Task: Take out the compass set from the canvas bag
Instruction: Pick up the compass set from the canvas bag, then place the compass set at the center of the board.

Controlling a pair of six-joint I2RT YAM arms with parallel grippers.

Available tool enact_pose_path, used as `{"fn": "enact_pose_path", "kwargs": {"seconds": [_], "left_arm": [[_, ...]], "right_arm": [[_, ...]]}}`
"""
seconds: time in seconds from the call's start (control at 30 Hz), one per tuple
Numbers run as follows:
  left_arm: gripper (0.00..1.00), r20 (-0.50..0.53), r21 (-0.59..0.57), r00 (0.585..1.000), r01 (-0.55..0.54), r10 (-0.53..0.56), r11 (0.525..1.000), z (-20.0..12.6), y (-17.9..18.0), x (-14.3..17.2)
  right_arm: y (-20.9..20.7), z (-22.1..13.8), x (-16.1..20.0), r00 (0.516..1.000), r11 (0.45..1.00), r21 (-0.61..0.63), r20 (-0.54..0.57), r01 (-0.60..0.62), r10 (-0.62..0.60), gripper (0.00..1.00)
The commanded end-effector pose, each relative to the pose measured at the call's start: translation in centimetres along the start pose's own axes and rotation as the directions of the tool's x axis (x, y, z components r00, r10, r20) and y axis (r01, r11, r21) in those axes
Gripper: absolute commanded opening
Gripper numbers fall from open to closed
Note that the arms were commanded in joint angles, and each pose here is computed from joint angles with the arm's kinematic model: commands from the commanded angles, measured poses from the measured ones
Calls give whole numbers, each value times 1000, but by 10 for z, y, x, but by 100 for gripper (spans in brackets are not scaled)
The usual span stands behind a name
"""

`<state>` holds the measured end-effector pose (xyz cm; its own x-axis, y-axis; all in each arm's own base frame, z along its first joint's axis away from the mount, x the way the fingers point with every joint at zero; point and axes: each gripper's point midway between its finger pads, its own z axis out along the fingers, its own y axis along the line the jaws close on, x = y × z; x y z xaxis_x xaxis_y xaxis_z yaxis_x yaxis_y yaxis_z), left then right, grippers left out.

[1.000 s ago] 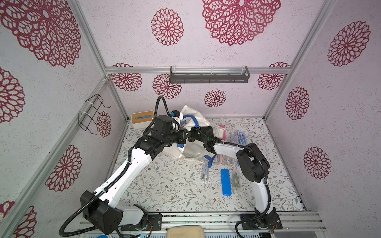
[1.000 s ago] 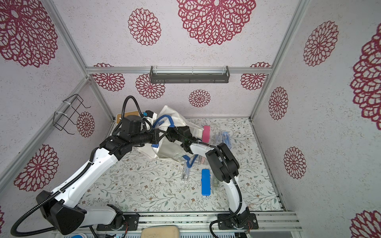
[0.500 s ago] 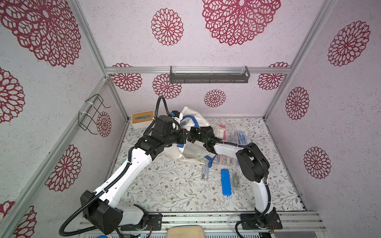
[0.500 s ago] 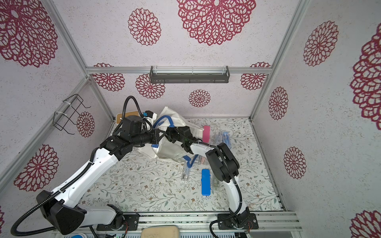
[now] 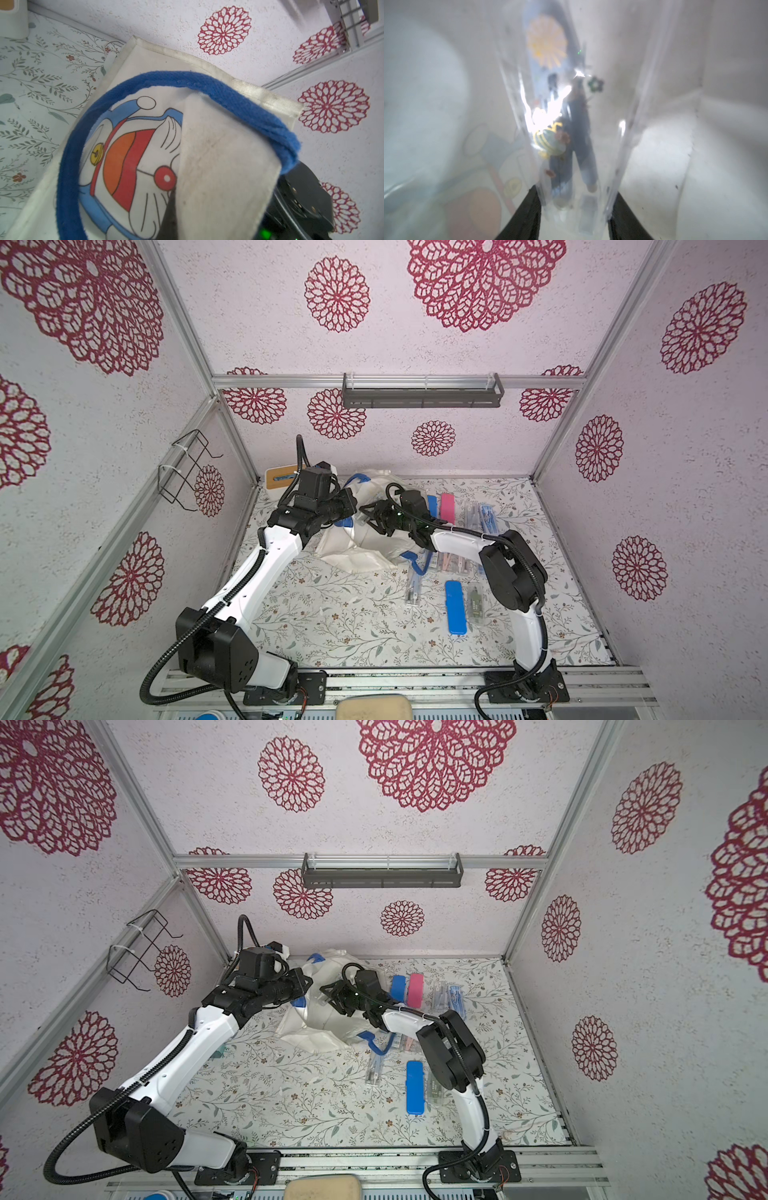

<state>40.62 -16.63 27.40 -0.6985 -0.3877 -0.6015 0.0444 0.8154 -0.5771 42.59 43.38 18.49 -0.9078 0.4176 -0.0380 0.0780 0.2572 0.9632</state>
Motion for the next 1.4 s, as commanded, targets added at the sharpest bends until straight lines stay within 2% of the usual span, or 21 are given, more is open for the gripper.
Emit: {"fn": "enact_pose_path", "kwargs": {"seconds": [0.0,0.13,0.27,0.43,0.6,0.7,0.83,0.97,1.07,1.27,1.37], "left_arm": [[0,68,115,991,106,-114,988,-3,-11,-22],[0,47,152,977,198,-207,968,1,6,-18],[0,45,153,972,221,-231,963,-1,17,-17],[0,42,138,960,268,-276,953,-4,40,-17],[0,62,140,937,332,-343,933,-12,70,-25],[0,66,138,928,354,-366,925,-15,85,-28],[0,60,110,922,374,-382,921,-16,107,-27],[0,61,68,924,373,-377,925,-18,126,-24],[0,59,40,930,362,-364,931,-21,135,-22],[0,47,-46,949,313,-311,949,-28,145,-18],[3,50,-101,955,296,-292,950,-32,152,-15]], "right_arm": [[66,-35,4,989,986,-80,20,148,-146,35],[74,-45,2,980,979,-34,31,200,-199,35],[81,-53,-1,973,974,-15,42,228,-227,35],[113,-69,-2,954,955,-32,63,294,-292,35],[149,-101,-8,928,930,-50,108,364,-358,35],[152,-123,-11,908,913,4,108,407,-405,35],[123,-148,-9,900,897,130,57,424,-433,35],[68,-168,3,897,853,294,-41,432,-440,34],[22,-173,19,913,832,377,-122,406,-390,34],[-60,-150,75,915,774,498,-295,392,-274,33],[-92,-135,91,916,749,544,-339,378,-216,32]]}}
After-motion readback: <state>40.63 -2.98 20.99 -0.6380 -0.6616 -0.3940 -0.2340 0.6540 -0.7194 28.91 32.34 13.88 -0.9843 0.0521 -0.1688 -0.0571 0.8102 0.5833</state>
